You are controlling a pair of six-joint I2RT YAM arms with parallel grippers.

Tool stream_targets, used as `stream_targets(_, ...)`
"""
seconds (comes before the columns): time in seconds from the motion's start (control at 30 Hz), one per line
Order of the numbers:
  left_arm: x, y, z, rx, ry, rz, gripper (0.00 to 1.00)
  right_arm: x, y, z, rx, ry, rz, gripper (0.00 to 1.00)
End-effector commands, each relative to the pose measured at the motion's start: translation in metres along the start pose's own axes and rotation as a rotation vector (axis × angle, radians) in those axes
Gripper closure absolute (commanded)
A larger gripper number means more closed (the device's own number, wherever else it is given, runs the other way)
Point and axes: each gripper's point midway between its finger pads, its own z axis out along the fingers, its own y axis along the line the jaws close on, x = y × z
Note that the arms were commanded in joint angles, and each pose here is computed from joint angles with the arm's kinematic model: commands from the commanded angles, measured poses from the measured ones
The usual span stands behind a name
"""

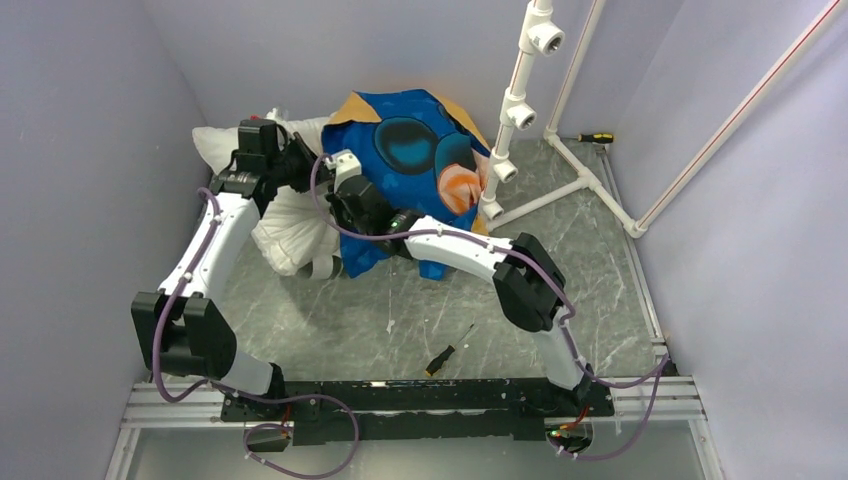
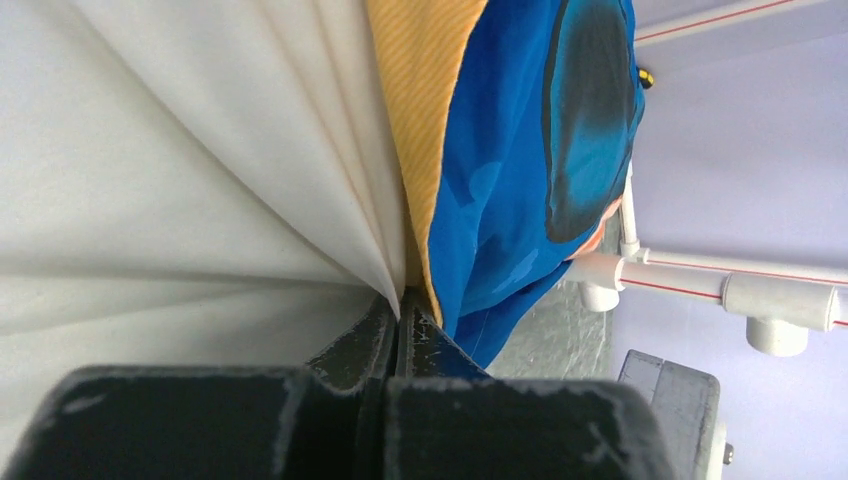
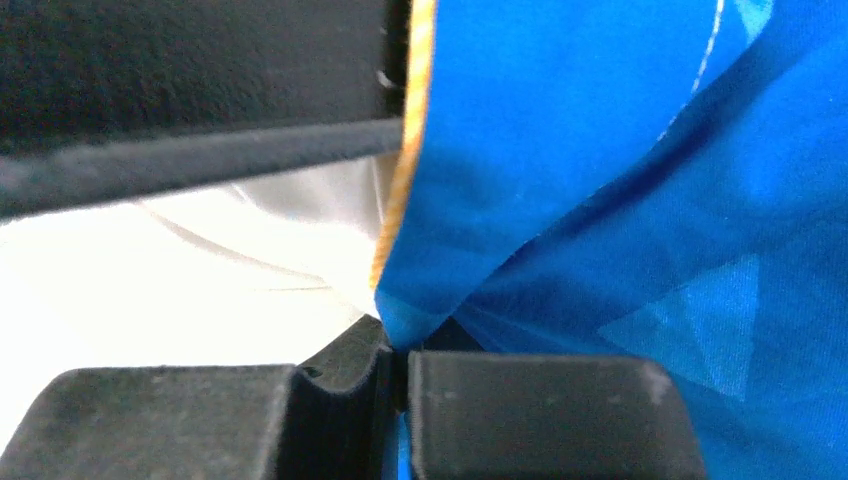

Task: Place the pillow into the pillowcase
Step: Stuff the pillow into the pillowcase.

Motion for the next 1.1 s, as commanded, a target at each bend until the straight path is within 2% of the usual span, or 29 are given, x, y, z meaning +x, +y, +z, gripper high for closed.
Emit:
stream_targets(0.0,-0.028,-0.064,-0.048,0.215,-0.072,0.029,0.99,-0.029,-0.034,0.006,0.011,-0.051,0.024,1.0)
stream_targets(0.03,-0.037,-0.06,-0.054,0.192,-0.099,0.04,0.91,-0.04,-0.031,0.0,-0.027,-0.065,0.037,1.0)
stream_targets(0.07,-0.045,-0.056,-0.06,0.163,-0.128,0.056,0.75,-0.049,-0.029,-0.008,-0.066,-0.061,0.05,1.0)
stream_targets(0.13,-0.068,-0.047,-0.077,0.075,-0.205,0.102,0.35,-0.073,-0.026,-0.024,-0.137,-0.073,0.104,1.0)
stream_targets(0.23,-0.104,-0.03,-0.115,-0.141,-0.36,0.175,0.03,-0.116,-0.028,-0.047,-0.233,-0.096,0.193,1.0)
stream_targets(0.27,-0.119,-0.027,-0.134,-0.219,-0.428,0.193,0.01,-0.13,-0.03,-0.053,-0.263,-0.107,0.22,1.0)
stream_targets(0.37,-0.13,-0.005,-0.174,-0.419,-0.498,0.199,0.01,-0.179,-0.035,-0.074,-0.342,-0.166,0.299,1.0)
stream_targets(0.47,-0.111,0.029,-0.194,-0.575,-0.444,0.176,0.0,-0.226,-0.042,-0.095,-0.417,-0.247,0.385,1.0)
stream_targets(0.6,-0.07,0.074,-0.209,-0.671,-0.377,-0.005,0.0,-0.272,-0.066,-0.12,-0.499,-0.336,0.541,1.0)
stream_targets(0.73,-0.023,0.094,-0.189,-0.59,-0.288,-0.209,0.01,-0.298,-0.09,-0.14,-0.562,-0.395,0.655,1.0)
stream_targets(0.83,0.015,0.099,-0.153,-0.465,-0.181,-0.356,0.01,-0.311,-0.098,-0.151,-0.619,-0.409,0.704,1.0)
stream_targets(0.97,0.035,0.084,-0.088,-0.14,-0.089,-0.476,0.05,-0.321,-0.09,-0.169,-0.726,-0.41,0.737,1.0)
stream_targets(1.07,0.036,0.082,-0.053,0.001,-0.048,-0.539,0.06,-0.33,-0.086,-0.184,-0.78,-0.412,0.758,1.0)
